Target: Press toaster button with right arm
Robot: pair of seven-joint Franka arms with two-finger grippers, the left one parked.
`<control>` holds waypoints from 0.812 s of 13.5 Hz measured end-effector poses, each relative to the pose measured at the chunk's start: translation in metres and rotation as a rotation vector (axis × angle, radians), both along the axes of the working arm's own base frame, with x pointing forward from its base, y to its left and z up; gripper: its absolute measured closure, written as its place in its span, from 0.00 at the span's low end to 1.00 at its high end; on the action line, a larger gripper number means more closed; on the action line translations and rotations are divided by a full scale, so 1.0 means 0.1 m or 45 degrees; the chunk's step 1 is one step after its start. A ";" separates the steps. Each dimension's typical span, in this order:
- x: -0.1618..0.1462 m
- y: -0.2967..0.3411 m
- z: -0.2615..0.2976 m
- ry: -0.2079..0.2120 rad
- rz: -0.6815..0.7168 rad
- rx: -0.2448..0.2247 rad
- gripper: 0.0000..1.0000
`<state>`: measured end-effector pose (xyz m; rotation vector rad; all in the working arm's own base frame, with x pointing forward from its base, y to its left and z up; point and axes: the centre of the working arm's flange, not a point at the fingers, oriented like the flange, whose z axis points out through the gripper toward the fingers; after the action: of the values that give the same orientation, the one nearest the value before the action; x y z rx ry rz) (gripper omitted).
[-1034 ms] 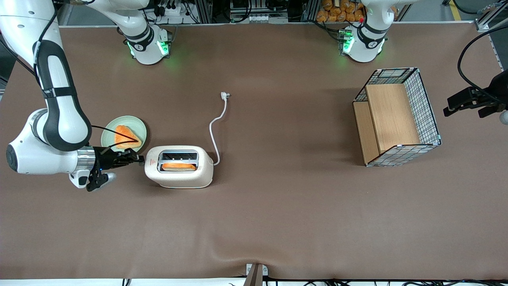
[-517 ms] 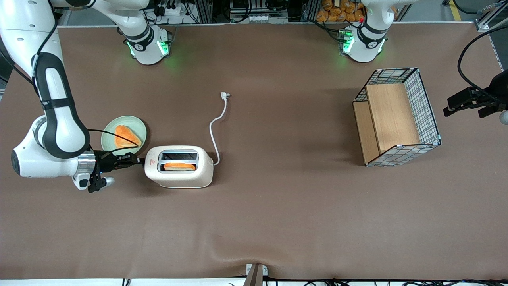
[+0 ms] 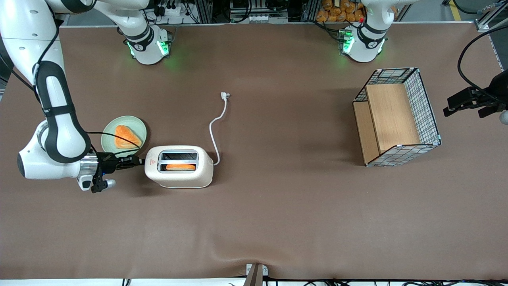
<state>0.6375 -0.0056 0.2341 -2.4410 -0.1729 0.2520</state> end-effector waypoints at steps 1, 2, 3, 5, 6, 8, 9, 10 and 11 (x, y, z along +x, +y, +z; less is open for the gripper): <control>0.00 -0.02 -0.04 0.005 -0.013 0.008 0.99; 0.00 -0.03 -0.07 0.005 -0.023 0.011 0.99; 0.01 -0.03 -0.07 0.005 -0.027 0.013 0.99; 0.01 -0.03 -0.07 0.005 -0.027 0.014 0.99; 0.01 -0.03 -0.07 0.004 -0.026 0.014 0.99; 0.03 -0.03 -0.05 -0.004 -0.025 0.013 0.99; 0.06 -0.03 -0.01 -0.019 -0.022 0.010 0.99; 0.12 -0.04 0.07 -0.039 -0.011 0.003 0.99; 0.18 -0.05 0.19 -0.059 0.013 -0.007 0.99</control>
<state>0.6555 -0.0105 0.2529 -2.4533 -0.2055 0.2010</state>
